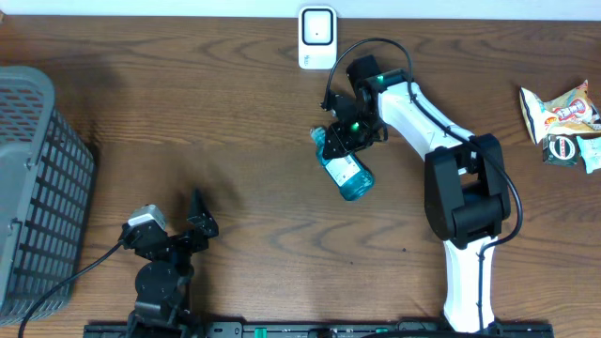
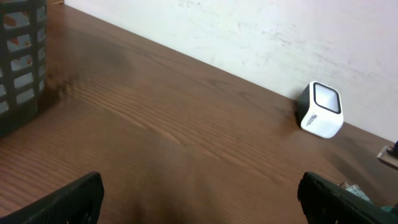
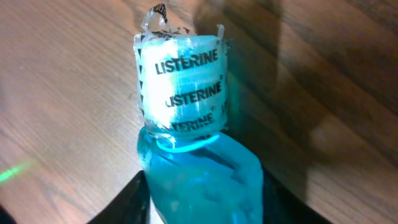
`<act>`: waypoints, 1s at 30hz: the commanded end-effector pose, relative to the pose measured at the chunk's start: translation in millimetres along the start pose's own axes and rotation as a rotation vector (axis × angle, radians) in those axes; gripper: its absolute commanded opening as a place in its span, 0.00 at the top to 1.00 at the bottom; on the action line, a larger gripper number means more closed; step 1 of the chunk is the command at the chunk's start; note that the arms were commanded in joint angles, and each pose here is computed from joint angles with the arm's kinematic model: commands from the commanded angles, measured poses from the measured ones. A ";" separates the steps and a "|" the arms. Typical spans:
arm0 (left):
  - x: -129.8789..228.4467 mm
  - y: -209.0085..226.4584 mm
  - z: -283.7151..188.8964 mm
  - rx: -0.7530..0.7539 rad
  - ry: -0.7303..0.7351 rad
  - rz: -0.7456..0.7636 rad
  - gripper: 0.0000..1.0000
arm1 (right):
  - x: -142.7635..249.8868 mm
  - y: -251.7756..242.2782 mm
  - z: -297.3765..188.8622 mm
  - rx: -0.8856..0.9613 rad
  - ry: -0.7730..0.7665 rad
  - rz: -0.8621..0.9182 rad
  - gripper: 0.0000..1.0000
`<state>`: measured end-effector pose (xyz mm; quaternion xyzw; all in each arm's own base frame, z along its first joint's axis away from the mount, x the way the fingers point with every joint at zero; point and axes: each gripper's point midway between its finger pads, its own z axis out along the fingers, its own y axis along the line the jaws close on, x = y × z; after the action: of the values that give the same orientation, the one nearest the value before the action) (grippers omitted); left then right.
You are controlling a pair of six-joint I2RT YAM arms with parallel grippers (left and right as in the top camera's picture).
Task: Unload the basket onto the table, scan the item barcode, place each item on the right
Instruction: 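Lift the mouthwash bottle and pull it toward table center, then tilt the mouthwash bottle, turning its cap toward the scanner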
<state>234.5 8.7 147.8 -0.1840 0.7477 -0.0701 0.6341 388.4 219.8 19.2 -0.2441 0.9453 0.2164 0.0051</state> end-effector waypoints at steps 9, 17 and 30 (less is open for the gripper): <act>11.6 6.0 1.6 -0.021 0.030 0.006 0.02 | 16.3 -24.2 7.1 0.163 0.103 0.063 0.75; 11.7 5.9 1.6 -0.021 0.030 0.006 0.02 | 20.5 1.1 8.9 0.288 0.160 0.045 0.74; 11.6 6.0 1.6 -0.021 0.030 0.006 0.02 | 18.2 27.6 23.2 0.405 0.145 0.022 0.51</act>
<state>234.5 8.7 147.8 -0.1840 0.7477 -0.0701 0.6341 354.4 249.0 13.0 -0.2579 0.9656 0.0277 -0.0202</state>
